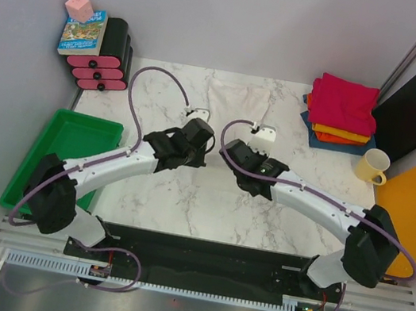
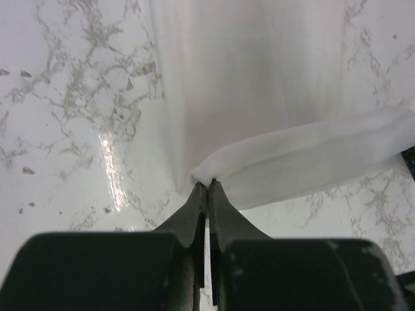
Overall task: Fold and stack the t-shirts
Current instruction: Fold the folded rectangular tshirt in 1/3 of the way
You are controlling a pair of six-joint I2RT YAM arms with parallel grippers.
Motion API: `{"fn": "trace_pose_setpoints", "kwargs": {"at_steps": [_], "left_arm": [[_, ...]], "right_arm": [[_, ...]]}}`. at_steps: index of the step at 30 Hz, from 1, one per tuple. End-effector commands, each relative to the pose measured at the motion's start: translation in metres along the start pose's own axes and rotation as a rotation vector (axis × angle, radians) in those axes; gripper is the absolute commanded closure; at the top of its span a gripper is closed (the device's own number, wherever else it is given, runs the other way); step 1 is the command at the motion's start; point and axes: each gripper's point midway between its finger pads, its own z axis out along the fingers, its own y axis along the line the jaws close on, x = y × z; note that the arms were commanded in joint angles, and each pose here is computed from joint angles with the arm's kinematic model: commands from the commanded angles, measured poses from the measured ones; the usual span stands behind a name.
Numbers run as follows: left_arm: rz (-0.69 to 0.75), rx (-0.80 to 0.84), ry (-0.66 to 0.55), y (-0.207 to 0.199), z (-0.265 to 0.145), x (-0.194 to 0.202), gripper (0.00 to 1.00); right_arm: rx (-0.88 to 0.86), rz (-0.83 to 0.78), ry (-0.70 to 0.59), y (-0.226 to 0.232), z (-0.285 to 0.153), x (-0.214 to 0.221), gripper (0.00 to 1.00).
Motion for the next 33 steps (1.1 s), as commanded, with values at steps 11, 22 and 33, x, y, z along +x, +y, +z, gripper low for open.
{"fn": "trace_pose_setpoints", "kwargs": {"at_steps": [11, 22, 33], "left_arm": [[0.022, -0.141, -0.003, 0.026, 0.082, -0.066, 0.98], [0.016, -0.157, 0.053, 0.022, 0.124, -0.059, 0.98], [-0.001, -0.162, 0.037, 0.023, 0.137, -0.075, 0.98]], "right_arm": [[0.080, -0.036, 0.033, 0.006, 0.104, -0.036, 1.00], [0.092, -0.042, 0.096, 0.002, 0.141, -0.023, 1.00], [0.088, -0.062, 0.106, 0.006, 0.159, -0.025, 1.00]]}}
